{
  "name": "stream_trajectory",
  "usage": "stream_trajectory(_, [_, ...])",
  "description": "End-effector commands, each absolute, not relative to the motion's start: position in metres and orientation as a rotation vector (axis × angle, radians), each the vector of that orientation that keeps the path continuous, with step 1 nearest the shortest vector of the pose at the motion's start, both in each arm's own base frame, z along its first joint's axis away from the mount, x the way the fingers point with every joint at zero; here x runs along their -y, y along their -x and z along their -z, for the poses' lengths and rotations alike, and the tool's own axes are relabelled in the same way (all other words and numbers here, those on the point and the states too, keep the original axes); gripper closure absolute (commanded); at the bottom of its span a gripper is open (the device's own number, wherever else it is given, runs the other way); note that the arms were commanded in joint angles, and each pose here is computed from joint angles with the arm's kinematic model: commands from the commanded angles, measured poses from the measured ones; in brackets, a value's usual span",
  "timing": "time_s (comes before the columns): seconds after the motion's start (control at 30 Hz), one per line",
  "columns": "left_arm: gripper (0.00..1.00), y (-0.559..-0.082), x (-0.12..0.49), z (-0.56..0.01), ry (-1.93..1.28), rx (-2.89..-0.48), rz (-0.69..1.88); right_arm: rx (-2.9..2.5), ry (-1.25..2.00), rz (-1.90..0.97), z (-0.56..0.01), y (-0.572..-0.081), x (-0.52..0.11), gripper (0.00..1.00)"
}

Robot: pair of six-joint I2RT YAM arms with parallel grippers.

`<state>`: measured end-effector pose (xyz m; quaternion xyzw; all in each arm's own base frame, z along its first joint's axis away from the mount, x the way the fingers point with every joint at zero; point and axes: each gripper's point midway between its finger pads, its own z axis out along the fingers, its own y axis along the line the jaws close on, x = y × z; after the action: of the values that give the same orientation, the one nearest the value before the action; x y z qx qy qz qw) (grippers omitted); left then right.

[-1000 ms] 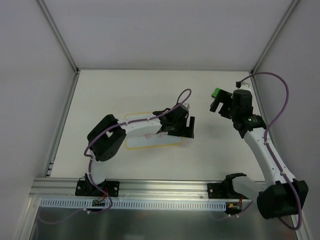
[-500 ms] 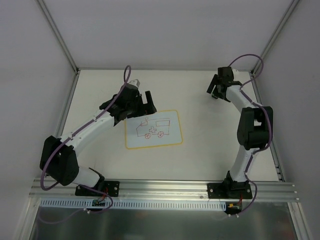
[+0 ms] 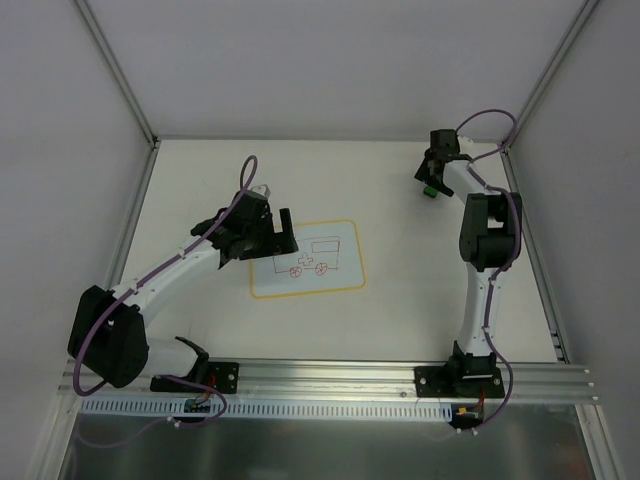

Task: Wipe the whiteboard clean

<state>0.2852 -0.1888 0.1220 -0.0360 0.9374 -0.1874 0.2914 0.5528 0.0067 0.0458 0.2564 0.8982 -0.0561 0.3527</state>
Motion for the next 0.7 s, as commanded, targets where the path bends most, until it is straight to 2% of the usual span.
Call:
stream_trajectory(0.0, [0.01, -0.279, 0.180, -0.121, 0.113, -2.501, 0.484, -2.251, -0.756, 0.137, -0.056, -0.570, 0.006, 0.28])
stream_trajectory(0.23, [0.01, -0.274, 0.178, -0.117, 0.121, -2.507, 0.483, -2.256, -0.746, 0.089, -0.055, -0.584, 0.003, 0.35])
stream_trajectory(0.37, [0.01, -0.271, 0.177, -0.114, 0.133, -2.515, 0.482, -2.270, -0.778, 0.062, -0.050, -0.583, 0.005, 0.47])
stream_trajectory(0.67, [0.01, -0.267, 0.175, -0.114, 0.142, -2.512, 0.485, -2.315, -0.810, 0.009, -0.040, -0.579, 0.005, 0.54])
